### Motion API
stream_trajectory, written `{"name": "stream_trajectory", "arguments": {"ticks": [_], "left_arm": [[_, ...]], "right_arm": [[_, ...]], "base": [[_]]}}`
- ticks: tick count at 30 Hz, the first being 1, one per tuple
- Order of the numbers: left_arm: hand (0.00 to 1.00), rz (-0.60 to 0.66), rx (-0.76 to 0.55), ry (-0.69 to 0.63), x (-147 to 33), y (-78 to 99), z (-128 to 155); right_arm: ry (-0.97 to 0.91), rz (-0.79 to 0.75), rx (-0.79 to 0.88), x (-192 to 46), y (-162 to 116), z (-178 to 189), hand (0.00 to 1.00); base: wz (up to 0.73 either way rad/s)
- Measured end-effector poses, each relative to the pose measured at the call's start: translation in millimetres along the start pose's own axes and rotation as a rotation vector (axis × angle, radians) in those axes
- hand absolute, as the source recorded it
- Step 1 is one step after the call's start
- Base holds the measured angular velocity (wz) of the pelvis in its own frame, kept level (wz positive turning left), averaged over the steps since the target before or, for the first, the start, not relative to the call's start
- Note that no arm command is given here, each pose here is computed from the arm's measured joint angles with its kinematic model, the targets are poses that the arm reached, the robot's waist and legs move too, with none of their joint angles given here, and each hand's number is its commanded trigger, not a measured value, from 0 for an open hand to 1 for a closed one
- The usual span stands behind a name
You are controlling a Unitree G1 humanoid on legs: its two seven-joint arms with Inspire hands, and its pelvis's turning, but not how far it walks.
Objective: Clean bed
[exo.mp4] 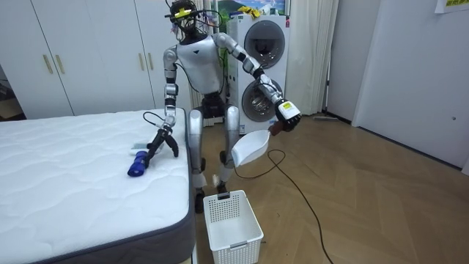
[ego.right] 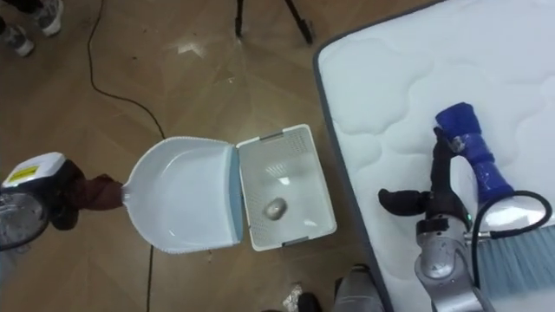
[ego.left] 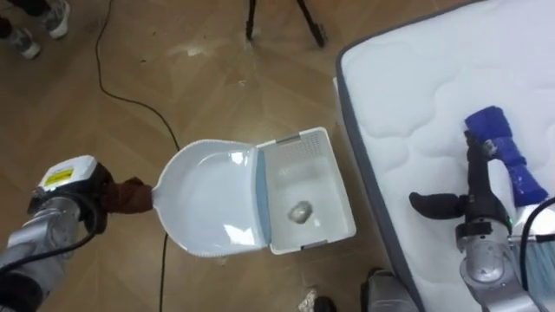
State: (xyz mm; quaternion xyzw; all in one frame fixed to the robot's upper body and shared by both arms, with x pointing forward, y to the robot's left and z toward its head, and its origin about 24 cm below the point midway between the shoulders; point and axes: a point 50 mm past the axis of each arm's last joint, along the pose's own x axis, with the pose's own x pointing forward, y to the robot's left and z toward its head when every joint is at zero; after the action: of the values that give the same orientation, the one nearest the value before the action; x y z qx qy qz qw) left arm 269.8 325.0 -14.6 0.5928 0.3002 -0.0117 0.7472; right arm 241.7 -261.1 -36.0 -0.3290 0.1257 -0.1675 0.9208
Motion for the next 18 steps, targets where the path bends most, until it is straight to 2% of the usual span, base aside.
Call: {"name": "stream_trajectory", "arguments": {"ticks": [10, 18], "left_arm": [[1.00, -0.012, -0.163, 0.107, -0.9, 2.2, -24], [1.00, -0.016, -0.195, 0.149, -0.7, 2.4, -29]], "right_arm": [[-0.019, 0.021, -0.029, -1, 4, 2, 0.00], [-0.009, 0.037, -0.049, -1, 6, 1, 0.00]], "base": [[-0.05], [-0.01]]}}
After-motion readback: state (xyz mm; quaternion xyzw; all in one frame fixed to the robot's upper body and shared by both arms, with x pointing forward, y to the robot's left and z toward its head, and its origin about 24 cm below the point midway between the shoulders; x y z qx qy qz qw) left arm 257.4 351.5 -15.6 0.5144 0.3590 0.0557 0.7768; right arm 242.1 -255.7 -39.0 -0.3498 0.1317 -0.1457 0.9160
